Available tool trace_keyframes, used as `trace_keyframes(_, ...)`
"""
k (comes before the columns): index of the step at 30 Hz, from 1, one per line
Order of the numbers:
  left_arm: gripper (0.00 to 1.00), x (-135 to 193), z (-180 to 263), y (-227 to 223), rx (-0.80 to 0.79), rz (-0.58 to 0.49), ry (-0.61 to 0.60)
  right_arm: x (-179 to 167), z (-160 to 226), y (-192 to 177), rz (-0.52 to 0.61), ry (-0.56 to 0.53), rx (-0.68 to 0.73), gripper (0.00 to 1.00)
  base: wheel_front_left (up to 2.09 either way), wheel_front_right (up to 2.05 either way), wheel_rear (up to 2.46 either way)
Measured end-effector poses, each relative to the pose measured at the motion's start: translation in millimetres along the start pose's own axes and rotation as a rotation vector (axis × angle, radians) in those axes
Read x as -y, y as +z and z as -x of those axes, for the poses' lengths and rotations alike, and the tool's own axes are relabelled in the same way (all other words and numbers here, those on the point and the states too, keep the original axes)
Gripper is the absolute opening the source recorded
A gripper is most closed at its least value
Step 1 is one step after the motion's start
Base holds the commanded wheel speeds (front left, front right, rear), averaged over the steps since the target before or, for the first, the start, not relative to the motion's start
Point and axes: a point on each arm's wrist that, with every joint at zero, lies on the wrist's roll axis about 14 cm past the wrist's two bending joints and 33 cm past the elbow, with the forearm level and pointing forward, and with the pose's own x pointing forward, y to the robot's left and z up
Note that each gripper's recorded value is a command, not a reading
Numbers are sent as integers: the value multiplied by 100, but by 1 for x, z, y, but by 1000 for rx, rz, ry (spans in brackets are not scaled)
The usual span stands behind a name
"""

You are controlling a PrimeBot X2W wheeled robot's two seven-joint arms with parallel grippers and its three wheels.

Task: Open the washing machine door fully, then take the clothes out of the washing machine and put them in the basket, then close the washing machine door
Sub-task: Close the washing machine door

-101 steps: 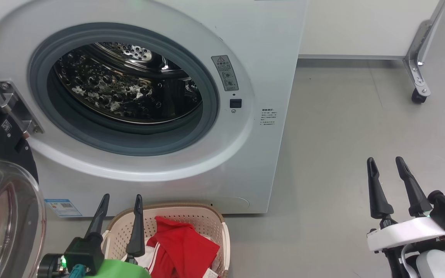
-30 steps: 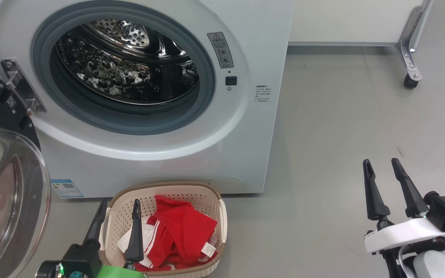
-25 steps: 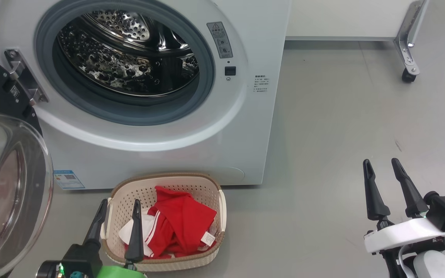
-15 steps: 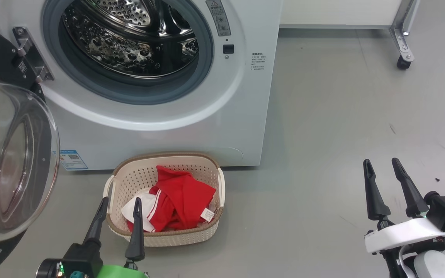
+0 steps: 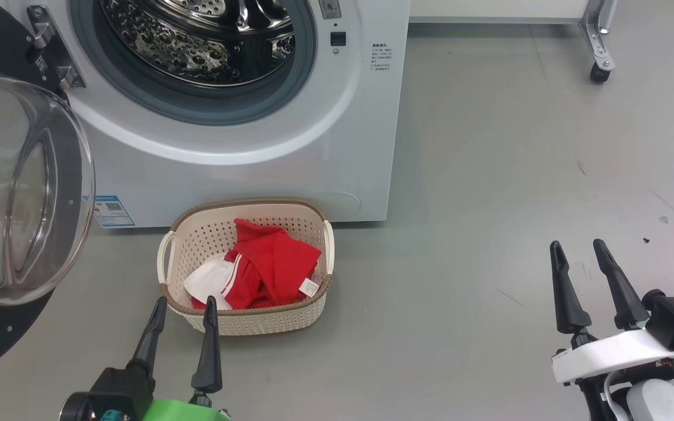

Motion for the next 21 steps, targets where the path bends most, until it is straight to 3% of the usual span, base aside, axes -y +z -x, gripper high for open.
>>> trace_keyframes(12, 100, -1, -1, 2, 6, 0, 2, 0, 0, 0, -1, -1, 0, 100, -29, 99, -70)
trace_keyframes(21, 100, -6, -1, 7, 23, -31, 14, 0, 0, 0, -1, 1, -1, 100, 3, 45, -48)
